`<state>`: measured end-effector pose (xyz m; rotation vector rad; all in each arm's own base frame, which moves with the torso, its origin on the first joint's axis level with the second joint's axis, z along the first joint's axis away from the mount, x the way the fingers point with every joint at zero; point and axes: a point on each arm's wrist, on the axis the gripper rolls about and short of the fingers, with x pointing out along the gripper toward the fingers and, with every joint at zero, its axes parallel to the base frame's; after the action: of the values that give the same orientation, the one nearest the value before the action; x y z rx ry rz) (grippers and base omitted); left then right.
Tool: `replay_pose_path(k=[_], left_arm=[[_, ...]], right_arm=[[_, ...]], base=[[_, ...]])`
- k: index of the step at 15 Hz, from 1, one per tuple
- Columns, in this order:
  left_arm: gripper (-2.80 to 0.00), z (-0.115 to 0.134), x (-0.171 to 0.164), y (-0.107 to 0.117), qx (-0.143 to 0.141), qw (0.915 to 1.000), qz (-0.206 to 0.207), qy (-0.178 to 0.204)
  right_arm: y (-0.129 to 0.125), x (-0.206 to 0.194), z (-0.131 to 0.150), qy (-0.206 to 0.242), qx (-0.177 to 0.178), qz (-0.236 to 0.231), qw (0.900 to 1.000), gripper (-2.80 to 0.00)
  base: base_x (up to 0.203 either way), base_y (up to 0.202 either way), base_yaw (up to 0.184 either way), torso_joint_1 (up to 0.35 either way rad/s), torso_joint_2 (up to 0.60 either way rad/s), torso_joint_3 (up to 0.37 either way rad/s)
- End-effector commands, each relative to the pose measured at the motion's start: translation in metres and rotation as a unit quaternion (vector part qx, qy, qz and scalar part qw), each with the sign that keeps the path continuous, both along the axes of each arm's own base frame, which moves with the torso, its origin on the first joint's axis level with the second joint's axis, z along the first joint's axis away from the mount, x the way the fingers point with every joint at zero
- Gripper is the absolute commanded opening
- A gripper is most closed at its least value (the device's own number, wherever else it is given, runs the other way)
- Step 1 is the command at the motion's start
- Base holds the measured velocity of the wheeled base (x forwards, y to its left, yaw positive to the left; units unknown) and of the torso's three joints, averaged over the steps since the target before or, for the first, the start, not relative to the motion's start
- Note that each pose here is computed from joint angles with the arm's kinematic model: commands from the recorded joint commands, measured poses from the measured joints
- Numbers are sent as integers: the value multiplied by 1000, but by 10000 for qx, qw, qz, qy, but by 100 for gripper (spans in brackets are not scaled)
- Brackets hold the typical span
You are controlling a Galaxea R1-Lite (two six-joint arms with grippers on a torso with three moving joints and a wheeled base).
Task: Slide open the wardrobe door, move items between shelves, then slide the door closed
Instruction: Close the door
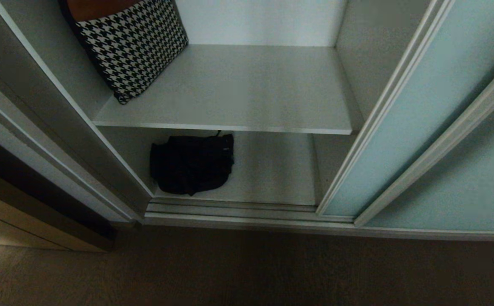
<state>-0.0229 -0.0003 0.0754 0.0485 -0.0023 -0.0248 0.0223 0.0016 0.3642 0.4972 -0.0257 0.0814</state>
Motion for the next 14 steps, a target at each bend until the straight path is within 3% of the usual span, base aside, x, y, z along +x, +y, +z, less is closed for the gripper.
replay_pose_path(k=[1, 5, 11, 14], left_arm=[[-280, 0, 0, 0, 3, 10000, 2, 1], [-280, 0, 0, 0, 3, 10000, -4, 1], [-280, 0, 0, 0, 3, 10000, 2, 1], [-280, 0, 0, 0, 3, 10000, 2, 1]], right_arm=[[0, 9, -3, 128, 13, -21, 9999, -280], [-2, 30, -3, -71, 17, -124, 9999, -280], [-10, 52, -4, 21, 19, -374, 9993, -280], [-12, 63, -3, 5, 8, -235, 9997, -280]], base=[[0, 0, 0, 0, 0, 0], [0, 0, 0, 0, 0, 0], [0, 0, 0, 0, 0, 0], [0, 0, 0, 0, 0, 0]])
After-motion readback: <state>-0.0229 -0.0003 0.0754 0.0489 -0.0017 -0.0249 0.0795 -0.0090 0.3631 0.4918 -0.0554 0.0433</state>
